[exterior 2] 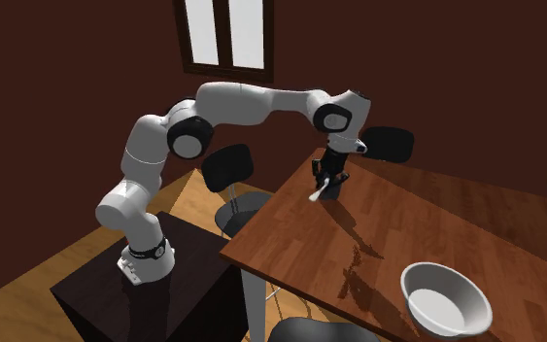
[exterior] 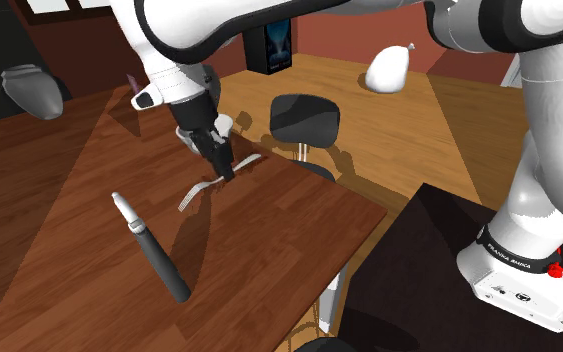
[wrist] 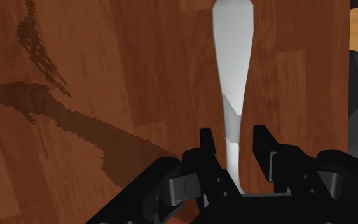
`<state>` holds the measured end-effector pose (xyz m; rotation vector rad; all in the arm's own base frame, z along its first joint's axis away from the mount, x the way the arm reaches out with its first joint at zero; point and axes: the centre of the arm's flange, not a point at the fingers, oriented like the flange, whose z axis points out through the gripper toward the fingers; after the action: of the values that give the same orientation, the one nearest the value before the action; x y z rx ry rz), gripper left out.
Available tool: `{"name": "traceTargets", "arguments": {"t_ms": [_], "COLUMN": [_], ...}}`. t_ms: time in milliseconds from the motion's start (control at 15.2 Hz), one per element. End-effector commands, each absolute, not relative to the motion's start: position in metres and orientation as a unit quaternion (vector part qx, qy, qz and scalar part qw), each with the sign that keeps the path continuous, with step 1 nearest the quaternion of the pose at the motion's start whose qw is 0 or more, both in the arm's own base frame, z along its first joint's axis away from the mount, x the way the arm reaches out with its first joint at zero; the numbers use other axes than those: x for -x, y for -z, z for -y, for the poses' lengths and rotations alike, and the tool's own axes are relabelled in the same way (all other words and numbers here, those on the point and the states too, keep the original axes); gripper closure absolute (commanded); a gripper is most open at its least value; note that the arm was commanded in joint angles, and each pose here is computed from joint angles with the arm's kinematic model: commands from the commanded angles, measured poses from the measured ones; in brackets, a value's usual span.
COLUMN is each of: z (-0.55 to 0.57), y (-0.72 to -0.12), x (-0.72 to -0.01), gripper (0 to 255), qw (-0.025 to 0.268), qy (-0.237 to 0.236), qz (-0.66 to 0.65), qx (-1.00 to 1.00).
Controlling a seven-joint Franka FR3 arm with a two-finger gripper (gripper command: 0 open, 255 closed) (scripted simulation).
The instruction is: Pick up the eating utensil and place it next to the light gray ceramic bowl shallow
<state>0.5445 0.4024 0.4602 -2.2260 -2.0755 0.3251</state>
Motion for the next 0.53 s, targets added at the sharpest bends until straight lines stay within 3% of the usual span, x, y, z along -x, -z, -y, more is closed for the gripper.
{"name": "traceTargets", "arguments": {"t_ms": [0, 462], "z": [-0.376, -0.296], "y": [-0.461, -0.462], "x": [-0.557, -0.603], "gripper": [255, 255], "qw": [0.041, 0.041], "qy": [-0.106, -0.106], "qz": [0.678, 0.678], "qx": [0.726, 0.726]}}
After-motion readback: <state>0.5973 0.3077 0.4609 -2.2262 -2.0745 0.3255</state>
